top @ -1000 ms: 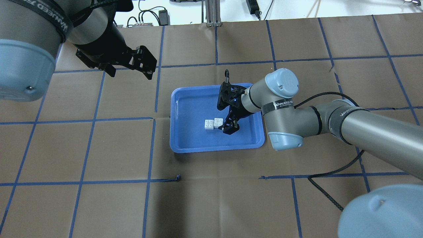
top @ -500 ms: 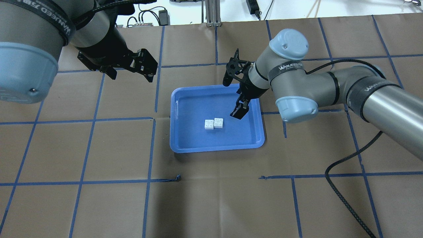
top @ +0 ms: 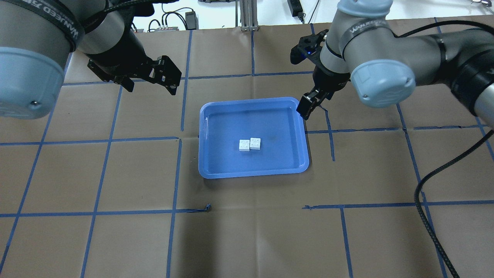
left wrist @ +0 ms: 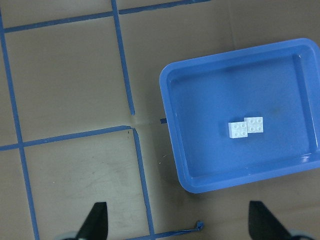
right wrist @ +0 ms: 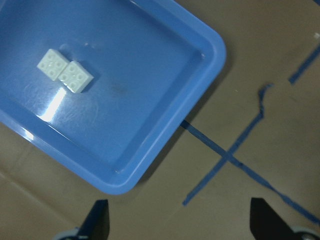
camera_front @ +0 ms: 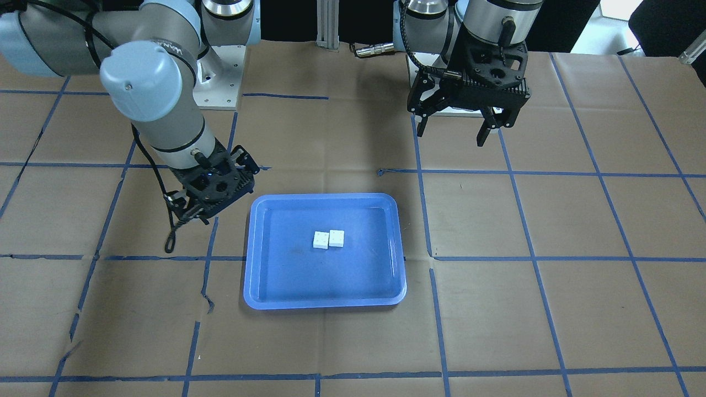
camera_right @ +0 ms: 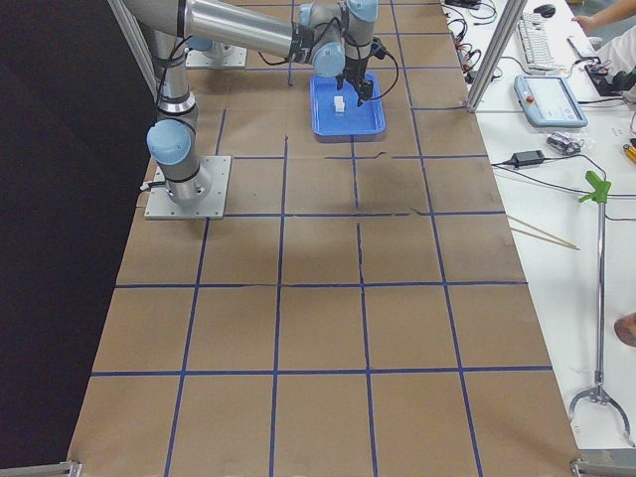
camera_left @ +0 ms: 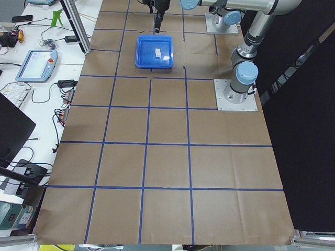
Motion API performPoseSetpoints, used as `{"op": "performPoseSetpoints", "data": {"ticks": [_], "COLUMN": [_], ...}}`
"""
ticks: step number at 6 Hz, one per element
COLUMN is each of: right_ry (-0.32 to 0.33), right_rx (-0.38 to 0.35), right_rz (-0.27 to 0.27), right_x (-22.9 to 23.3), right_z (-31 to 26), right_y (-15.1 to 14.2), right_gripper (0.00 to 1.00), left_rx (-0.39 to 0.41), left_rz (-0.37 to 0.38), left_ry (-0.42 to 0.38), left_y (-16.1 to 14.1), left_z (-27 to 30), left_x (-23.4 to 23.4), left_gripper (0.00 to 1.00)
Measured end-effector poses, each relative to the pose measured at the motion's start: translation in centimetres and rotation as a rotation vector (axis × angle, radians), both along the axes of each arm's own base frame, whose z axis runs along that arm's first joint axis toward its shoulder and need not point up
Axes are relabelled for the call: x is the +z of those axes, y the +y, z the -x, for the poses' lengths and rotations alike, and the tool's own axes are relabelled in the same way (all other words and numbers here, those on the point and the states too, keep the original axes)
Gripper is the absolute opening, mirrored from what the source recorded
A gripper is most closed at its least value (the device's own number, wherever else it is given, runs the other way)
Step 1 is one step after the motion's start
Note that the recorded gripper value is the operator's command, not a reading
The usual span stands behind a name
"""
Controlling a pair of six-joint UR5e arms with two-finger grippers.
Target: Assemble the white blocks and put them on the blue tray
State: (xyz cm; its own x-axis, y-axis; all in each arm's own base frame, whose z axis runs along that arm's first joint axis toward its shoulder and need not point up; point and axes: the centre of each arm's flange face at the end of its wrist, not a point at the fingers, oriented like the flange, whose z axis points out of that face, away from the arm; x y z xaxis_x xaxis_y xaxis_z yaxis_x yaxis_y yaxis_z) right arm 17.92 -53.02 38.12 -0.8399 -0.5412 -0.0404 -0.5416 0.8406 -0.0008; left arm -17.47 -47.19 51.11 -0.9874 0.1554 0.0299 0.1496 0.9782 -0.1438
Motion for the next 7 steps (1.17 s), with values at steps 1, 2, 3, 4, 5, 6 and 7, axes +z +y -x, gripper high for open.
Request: {"op": "performPoseSetpoints", "data": {"ticks": [1, 2, 3, 4, 5, 6, 7], "right_ry": [0.061, 0.086, 0.087, 0.079, 0.072, 0.067, 0.065], "right_rx": [-0.212, -0.365, -0.446, -0.482, -0.492, -0.493, -0.492], "right_rz": [-0.012, -0.019, -0.015, -0.004, 0.001, 0.004, 0.006], "right_x": [3.9, 7.5, 10.1, 11.7, 12.3, 12.6, 12.7], "right_z": [1.8, 3.6, 4.9, 5.4, 5.5, 5.3, 5.2], "right_y": [1.0, 1.9, 2.6, 3.0, 3.3, 3.5, 3.6], "right_gripper": [1.00, 1.00, 1.00, 1.00, 1.00, 1.00, 1.00], "left_rx": [0.000, 0.007, 0.023, 0.046, 0.063, 0.069, 0.072], "left_rz": [0.000, 0.001, -0.010, -0.032, -0.047, -0.054, -0.056], "left_ry": [0.001, 0.003, 0.004, 0.005, 0.007, 0.008, 0.006], "left_y": [0.0, 0.0, 0.3, 0.8, 1.2, 1.4, 1.4], "left_z": [0.0, -0.1, -0.3, -0.4, -0.5, -0.5, -0.6], "left_x": [0.3, 0.4, 0.6, 0.9, 1.1, 1.0, 0.9], "left_gripper": [0.99, 0.99, 0.99, 0.99, 0.99, 0.99, 0.99]}}
